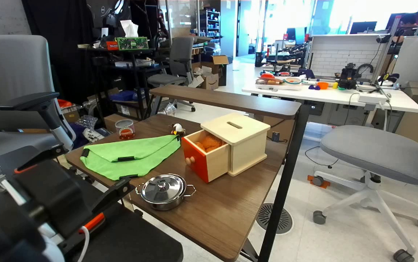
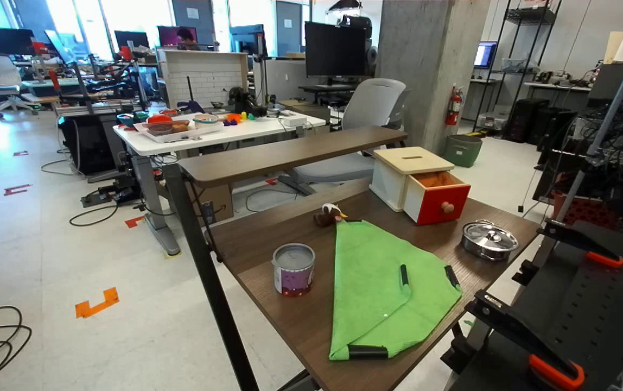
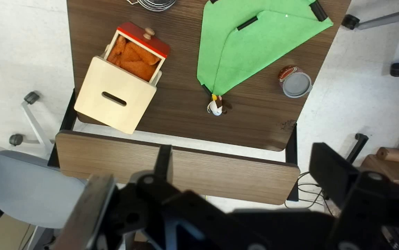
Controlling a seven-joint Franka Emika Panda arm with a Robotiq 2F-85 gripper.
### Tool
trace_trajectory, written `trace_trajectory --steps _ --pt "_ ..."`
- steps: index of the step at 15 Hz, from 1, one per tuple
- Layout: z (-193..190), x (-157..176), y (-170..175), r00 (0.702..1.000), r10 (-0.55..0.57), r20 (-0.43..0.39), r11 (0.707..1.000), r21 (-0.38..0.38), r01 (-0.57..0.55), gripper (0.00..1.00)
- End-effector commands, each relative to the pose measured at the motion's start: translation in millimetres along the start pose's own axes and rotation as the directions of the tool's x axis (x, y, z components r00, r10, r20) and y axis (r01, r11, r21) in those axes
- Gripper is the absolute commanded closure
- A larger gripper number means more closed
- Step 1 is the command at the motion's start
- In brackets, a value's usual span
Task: Fold the green towel
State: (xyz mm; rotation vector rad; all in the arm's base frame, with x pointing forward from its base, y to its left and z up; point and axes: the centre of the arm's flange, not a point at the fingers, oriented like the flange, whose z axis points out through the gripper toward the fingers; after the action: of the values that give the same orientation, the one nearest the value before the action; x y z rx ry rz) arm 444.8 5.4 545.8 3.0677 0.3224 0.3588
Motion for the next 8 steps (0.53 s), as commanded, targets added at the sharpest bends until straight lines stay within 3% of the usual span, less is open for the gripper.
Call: trace_trajectory --steps 1,3,8 --pt "0 0 0 1.0 0.0 0.0 1.0 0.0 0.0 0.0" --pt "9 0 -4 1.0 -0.016 0.003 1.0 -0.015 0.016 0.0" --pt "79 -7 -46 0.992 -0.127 0.026 0.992 -0.01 0.127 0.0"
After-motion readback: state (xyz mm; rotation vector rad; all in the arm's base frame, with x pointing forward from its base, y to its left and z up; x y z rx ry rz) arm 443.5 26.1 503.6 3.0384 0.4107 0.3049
